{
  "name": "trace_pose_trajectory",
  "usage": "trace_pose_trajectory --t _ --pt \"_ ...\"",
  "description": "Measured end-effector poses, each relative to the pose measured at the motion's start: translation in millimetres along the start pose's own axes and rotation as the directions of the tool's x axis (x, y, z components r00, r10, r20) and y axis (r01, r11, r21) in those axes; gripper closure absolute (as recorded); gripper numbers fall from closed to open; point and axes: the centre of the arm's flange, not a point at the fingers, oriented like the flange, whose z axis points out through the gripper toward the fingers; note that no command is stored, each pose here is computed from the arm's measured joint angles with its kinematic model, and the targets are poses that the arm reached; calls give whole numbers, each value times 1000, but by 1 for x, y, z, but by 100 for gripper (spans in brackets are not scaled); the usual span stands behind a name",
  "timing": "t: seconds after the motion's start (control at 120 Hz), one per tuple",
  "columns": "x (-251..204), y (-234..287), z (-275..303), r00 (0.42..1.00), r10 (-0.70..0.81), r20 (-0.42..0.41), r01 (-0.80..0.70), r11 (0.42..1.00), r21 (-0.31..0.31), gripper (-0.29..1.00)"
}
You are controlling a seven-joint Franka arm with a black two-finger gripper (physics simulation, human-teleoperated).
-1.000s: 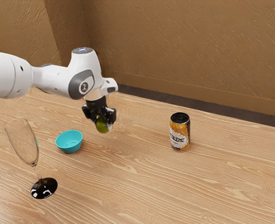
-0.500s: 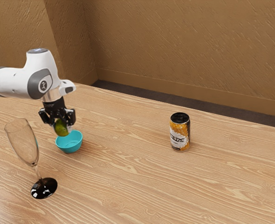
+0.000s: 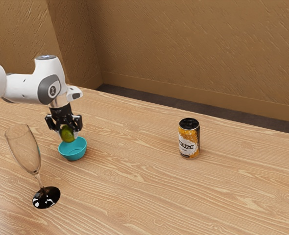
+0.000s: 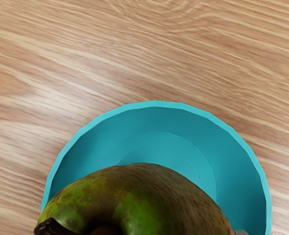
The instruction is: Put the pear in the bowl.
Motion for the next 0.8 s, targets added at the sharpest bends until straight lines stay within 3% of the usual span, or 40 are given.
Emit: trace_pose_trajectory --t 0.308,0.583,0.8 --pt "-2 6 -15 999 25 -20 -25 1000 -13 8" --pt "-28 58 -161 973 127 -194 -133 991 -21 2" --pt "-50 97 -237 960 206 -187 -212 977 -14 1"
